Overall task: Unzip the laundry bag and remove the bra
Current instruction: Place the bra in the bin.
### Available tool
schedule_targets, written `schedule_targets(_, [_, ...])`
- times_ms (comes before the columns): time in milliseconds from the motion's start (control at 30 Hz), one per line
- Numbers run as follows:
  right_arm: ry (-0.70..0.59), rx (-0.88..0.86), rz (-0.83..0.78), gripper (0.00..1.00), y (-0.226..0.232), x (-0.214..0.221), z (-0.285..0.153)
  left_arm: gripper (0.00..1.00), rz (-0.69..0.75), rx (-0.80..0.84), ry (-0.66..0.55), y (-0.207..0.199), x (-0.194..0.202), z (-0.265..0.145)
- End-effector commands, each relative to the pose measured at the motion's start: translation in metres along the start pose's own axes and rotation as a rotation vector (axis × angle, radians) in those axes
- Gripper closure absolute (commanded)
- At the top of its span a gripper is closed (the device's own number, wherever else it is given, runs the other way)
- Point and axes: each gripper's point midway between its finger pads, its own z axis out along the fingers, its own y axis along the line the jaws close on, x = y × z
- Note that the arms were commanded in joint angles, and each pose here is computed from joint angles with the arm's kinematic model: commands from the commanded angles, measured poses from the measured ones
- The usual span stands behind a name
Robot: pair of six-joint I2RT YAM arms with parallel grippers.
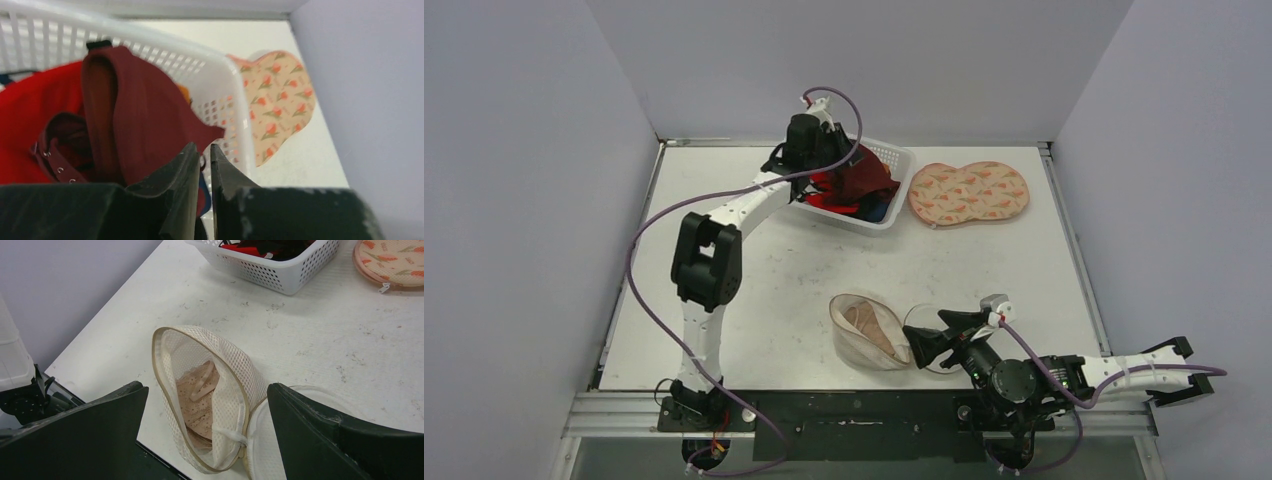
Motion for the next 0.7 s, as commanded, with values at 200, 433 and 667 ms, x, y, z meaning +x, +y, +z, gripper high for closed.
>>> schedule_targets(200, [-0.035, 0.008, 0.054, 0.06, -0.003, -0.018, -0.003, 0.95, -0.069, -0.141, 0.083, 0.071, 0.043, 0.023])
schedule_targets(433, [-0.041, 0.029, 0.056, 0.07, -0.006, -0.018, -0.002, 0.96, -0.086, -0.135, 0.072, 0.078, 0.048, 0.023])
schedule_targets(667, [-0.084, 0.087, 0.078, 0.1, -0.011, -0.038, -0.003, 0.77, -0.094, -0.042, -0.046, 0.017, -0.01, -0.02])
